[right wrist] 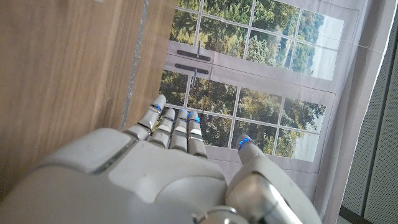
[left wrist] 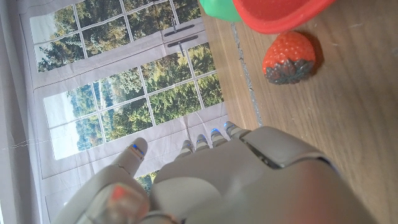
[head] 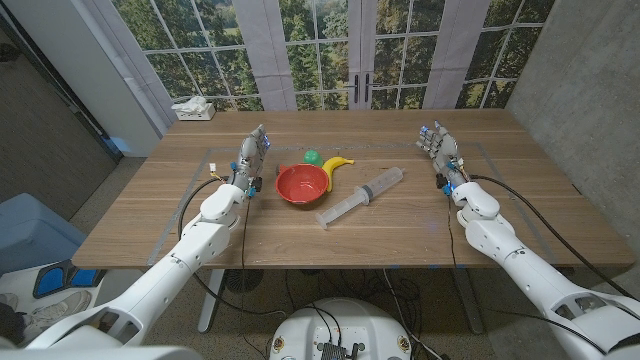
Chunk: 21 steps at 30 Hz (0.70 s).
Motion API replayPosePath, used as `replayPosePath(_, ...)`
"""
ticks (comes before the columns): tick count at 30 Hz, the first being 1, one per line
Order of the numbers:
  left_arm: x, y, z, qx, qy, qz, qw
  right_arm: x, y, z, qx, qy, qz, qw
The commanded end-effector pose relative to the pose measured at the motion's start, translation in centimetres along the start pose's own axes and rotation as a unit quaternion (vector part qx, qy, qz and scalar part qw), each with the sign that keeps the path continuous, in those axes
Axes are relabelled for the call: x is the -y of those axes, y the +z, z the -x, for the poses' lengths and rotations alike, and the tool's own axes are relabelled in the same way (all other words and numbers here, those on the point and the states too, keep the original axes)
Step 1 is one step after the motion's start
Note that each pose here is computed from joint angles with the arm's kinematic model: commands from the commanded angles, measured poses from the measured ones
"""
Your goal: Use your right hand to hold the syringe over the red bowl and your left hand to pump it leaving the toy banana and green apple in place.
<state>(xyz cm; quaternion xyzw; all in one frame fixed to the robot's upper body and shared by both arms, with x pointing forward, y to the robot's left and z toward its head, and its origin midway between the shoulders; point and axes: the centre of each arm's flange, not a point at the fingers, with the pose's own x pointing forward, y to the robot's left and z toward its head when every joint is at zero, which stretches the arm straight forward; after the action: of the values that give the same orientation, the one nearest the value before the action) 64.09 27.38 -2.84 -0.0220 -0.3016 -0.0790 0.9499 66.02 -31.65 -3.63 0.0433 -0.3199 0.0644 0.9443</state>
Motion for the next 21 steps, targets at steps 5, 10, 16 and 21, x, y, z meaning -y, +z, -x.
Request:
replayPosePath(5,0.0,0.0,-0.3,-0.005,-0.007,-0.006,1.000,-1.0,0.7,1.8,0.019,-0.042,0.090,0.9949)
replayPosePath(10,0.1,-0.1,-0.4,-0.006,-0.010,-0.007,1.000,-1.2,1.0,2.3,0.015,-0.045,0.125,0.9911)
replayPosePath(16,0.3,-0.2,-0.6,-0.007,-0.013,-0.008,1.000,-1.1,1.4,2.6,0.016,-0.046,0.152,0.9871)
replayPosePath(21,0.5,-0.1,-0.7,-0.006,-0.015,-0.007,1.000,-1.3,1.8,2.8,0.018,-0.043,0.175,0.9836)
